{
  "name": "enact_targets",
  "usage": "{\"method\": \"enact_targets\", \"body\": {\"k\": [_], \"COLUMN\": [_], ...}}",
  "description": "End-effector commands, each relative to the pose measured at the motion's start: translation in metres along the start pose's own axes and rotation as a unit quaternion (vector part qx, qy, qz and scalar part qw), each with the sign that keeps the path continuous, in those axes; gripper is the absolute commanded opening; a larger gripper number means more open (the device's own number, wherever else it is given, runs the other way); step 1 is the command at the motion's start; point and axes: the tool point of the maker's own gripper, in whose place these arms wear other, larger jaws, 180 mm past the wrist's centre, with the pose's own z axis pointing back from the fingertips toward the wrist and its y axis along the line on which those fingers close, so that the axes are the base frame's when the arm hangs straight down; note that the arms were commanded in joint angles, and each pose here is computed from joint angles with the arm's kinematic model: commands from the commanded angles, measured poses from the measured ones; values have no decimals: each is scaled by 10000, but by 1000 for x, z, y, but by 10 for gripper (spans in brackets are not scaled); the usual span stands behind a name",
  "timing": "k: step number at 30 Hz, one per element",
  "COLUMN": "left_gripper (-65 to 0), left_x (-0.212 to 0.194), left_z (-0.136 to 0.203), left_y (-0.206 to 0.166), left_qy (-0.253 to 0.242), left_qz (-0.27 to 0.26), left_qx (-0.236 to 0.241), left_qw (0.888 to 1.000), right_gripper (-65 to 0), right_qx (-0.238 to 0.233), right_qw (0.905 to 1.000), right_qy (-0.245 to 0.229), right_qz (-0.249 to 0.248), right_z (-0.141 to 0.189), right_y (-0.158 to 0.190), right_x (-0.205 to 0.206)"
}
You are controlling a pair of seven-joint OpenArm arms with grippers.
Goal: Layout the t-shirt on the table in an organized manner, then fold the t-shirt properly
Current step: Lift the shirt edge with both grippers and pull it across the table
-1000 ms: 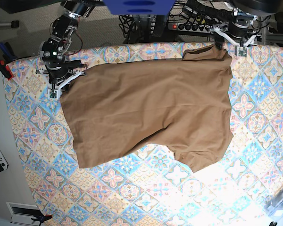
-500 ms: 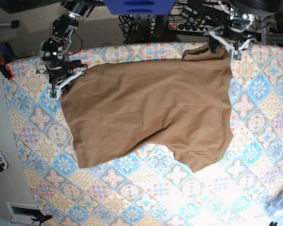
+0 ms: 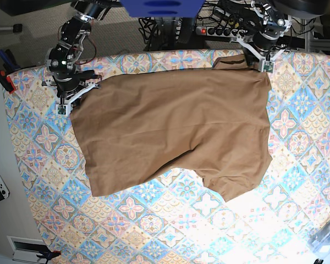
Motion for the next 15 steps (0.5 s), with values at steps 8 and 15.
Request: {"method": "enact_targets", "body": {"k": [8, 15], "left_gripper": [-650, -650], "left_x": [-38, -18], "left_z": [26, 37], "left_y": [6, 12], "left_qy": [705, 562], "left_qz": [-238, -474], "left_qx": [181, 349], "left_qw": [9971, 9967], "right_gripper": [-650, -650], "right_qx": [-21, -21], "right_qw": [9998, 9998], "right_qy": [-214, -214], "right_qz": [5, 5], "right_z": [2, 2], "right_y": [-2, -2], "right_x": [13, 13]}}
